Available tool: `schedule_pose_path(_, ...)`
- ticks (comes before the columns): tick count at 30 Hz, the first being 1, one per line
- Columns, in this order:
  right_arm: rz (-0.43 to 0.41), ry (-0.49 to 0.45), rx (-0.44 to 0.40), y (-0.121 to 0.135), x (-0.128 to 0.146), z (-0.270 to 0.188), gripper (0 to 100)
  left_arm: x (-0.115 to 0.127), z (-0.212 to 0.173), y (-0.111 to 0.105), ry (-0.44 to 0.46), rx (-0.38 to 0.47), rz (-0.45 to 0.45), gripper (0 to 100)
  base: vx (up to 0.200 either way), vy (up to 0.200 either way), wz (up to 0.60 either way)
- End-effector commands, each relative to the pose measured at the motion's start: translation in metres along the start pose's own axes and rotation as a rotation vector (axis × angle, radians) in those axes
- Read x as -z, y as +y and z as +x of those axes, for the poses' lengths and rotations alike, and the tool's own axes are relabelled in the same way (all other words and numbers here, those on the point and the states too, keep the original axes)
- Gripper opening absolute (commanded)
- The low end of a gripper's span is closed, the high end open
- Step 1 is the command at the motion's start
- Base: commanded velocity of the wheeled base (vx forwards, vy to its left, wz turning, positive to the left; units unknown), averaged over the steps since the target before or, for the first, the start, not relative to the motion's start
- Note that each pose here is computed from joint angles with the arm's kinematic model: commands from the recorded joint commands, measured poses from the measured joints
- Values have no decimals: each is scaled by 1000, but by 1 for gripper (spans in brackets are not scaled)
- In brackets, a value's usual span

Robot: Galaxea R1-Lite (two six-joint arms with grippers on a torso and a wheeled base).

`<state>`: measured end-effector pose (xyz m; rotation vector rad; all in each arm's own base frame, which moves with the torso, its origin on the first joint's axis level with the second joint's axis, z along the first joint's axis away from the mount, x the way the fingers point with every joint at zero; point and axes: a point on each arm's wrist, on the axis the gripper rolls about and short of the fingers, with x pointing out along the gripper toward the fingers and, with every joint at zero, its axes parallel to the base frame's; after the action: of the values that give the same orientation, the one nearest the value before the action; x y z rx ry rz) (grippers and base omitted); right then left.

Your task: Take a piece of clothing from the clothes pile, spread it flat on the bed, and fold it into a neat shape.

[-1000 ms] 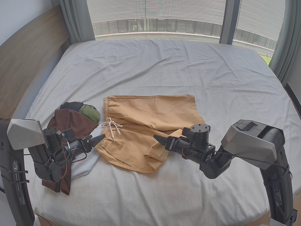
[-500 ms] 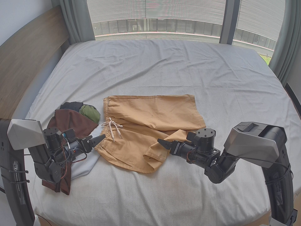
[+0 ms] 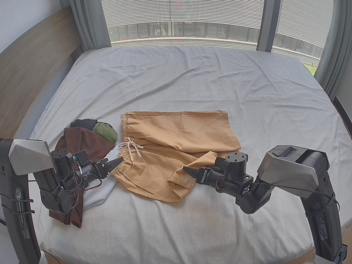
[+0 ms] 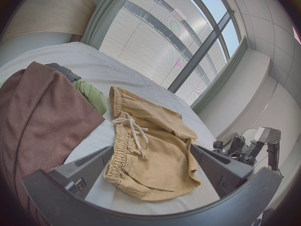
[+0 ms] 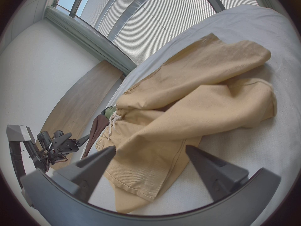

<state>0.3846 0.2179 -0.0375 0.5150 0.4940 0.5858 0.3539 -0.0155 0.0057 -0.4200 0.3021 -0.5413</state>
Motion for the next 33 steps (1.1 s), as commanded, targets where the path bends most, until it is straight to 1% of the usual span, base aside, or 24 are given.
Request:
schedule_pose_path(1, -14, 13, 0, -3, 7, 9, 0, 1, 0, 1, 2, -1, -2, 100, 0, 0, 0)
schedule_pose_path(6, -33, 11, 2, -6, 8, 12, 0, 1, 0, 0, 1, 0, -1, 100, 0, 0, 0)
schedule_pose_path(16, -31, 0, 5, -8, 6, 10, 0, 1, 0, 0, 1, 0, -1, 100, 0, 0, 0)
schedule_pose_path(24, -28, 12, 19, -9, 7, 4, 0, 1, 0, 0, 1, 0, -1, 100, 0, 0, 0)
schedule_pose_path(25, -27, 20, 26, -7, 6, -3, 0, 1, 0, 0, 1, 0, -1, 100, 0, 0, 0)
schedule_pose_path(27, -26, 16, 25, -6, 5, -5, 0, 1, 0, 0, 1, 0, -1, 100, 0, 0, 0)
schedule_pose_path(33, -26, -3, 30, -12, 2, -7, 0, 1, 0, -1, 3, 1, -2, 100, 0, 0, 0)
